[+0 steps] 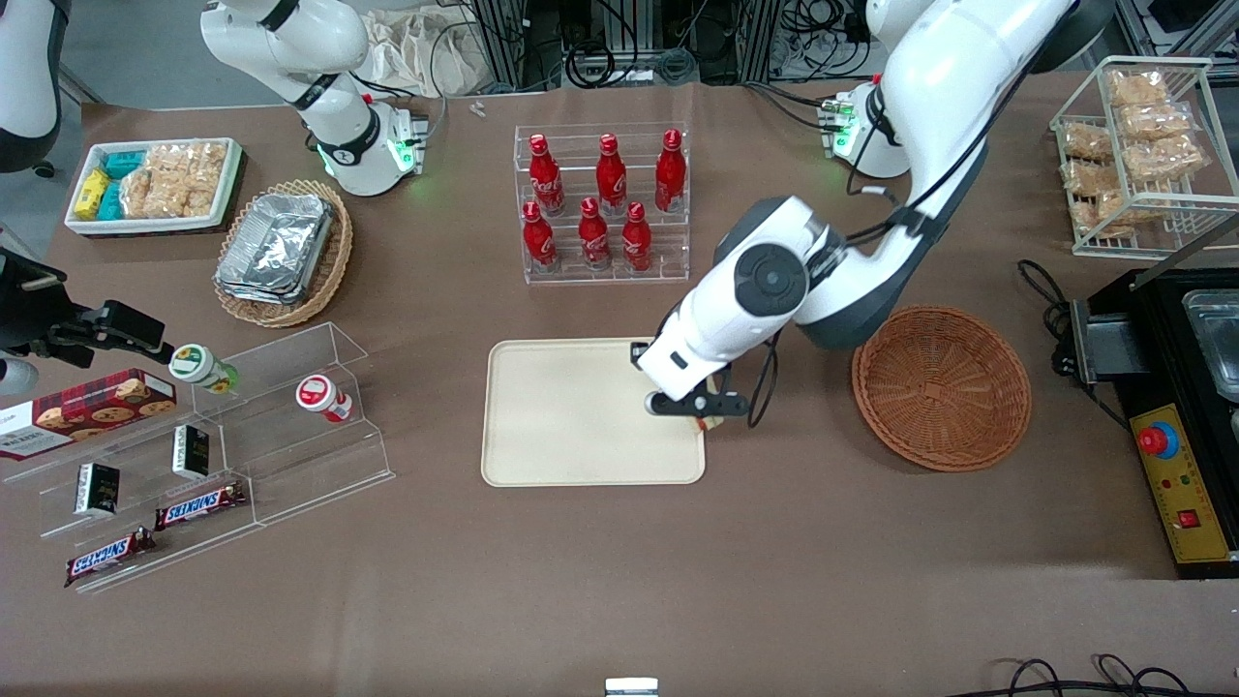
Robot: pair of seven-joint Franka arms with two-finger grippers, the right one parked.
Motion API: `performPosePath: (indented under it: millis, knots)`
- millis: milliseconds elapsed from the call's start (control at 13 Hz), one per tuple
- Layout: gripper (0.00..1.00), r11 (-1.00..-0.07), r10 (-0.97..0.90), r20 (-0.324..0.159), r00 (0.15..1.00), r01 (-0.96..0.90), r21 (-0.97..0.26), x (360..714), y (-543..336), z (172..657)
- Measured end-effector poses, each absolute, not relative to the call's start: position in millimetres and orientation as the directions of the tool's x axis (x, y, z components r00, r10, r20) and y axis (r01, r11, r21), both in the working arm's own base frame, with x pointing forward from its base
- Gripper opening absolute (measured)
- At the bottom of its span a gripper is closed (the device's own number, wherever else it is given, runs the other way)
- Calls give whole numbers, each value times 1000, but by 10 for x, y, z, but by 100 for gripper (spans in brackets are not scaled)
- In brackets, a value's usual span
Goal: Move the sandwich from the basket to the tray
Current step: 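Carry the sandwich over the cream tray and lower it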
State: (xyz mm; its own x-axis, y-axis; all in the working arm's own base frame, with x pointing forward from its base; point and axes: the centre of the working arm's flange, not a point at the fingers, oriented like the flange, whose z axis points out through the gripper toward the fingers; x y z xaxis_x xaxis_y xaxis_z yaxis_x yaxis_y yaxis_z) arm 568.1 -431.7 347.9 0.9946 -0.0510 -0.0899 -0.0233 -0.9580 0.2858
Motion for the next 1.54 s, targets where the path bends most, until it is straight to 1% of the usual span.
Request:
performPosePath:
  millis: [231,462,692,769,846,923,1000,1154,1231,1308,1385,1462,1538]
  knots:
    - [0,-939,-146,-81,986,-113,324,5756,-4336,2939]
    - [0,-921,-175,-40,984,-149,359,5760,-4439,2577]
    - [0,-915,-181,-41,983,-153,374,5709,-4522,2328]
    - [8,-915,-180,-41,983,-152,375,5710,-4522,2322]
    - [20,-915,-181,-37,983,-154,374,5721,-4521,2334]
    - [29,-916,-184,-31,982,-160,367,5738,-4512,2344]
    - [40,-919,-192,-31,981,-169,355,5750,-4498,2362]
    - [62,-929,-208,-47,977,-182,323,5788,-4465,2557]
    - [73,-931,-208,-31,978,-189,312,5826,-4451,2782]
    - [82,-937,-196,3,981,-188,295,5864,-4431,3056]
    - [93,-948,-163,48,985,-170,270,5897,-4396,3365]
    - [100,-959,-116,90,989,-136,249,5906,-4360,3690]
    - [100,-969,-79,121,990,-104,226,5907,-4304,3954]
